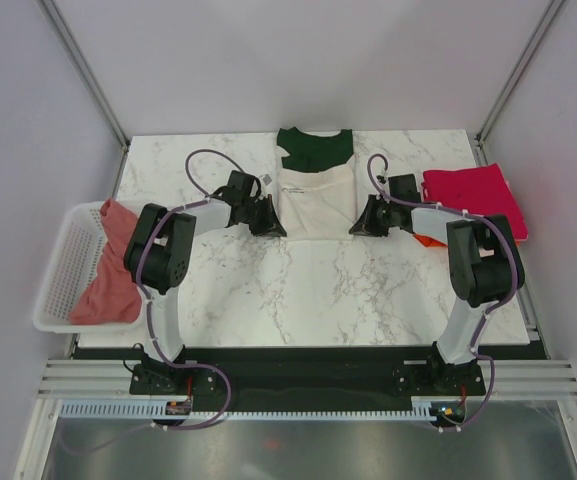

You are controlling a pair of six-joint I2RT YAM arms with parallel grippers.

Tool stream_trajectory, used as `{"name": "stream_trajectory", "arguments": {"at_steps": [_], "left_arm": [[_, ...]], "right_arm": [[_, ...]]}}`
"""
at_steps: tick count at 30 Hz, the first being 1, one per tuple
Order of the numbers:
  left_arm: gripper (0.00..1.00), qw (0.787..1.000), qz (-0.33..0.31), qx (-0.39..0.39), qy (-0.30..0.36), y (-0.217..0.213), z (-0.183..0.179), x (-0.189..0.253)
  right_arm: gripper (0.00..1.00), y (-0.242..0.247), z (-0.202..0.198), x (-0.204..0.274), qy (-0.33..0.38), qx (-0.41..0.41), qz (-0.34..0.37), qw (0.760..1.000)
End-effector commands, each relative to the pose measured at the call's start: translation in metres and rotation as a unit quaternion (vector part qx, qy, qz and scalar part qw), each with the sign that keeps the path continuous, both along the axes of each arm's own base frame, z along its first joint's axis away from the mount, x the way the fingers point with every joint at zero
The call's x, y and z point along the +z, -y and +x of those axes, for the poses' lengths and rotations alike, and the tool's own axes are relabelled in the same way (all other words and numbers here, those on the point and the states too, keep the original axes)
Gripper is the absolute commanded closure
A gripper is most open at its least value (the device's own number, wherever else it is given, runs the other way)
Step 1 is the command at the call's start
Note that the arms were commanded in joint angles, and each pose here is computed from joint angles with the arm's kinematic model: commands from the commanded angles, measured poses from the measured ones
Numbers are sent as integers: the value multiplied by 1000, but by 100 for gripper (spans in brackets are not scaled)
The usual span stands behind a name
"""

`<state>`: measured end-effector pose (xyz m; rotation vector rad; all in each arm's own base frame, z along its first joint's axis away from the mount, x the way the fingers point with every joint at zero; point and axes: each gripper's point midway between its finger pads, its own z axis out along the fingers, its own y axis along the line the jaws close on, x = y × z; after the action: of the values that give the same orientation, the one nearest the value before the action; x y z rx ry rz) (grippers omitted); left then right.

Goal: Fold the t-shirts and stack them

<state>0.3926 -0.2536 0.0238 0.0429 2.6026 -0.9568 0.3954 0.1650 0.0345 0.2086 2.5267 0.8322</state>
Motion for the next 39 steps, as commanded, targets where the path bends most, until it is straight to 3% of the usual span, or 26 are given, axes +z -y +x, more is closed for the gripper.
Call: {"name": "stream_trajectory", "arguments": {"at_steps": [1,11,26,39], "left_arm": [[98,999,14,-16,30,0,7,11],[98,998,40,32,27,-28,-8,20],[98,999,18,0,28,-25,-74,40],[98,999,-39,-18,9,-24,-174,68]], "right_arm": [[100,0,16,19,31,2,-13,999],[100,33,1,34,27,-34,-80,996],[100,34,-63,25,12,-7,-63,998],[100,20,-149,62,17,20,3,1000]]}}
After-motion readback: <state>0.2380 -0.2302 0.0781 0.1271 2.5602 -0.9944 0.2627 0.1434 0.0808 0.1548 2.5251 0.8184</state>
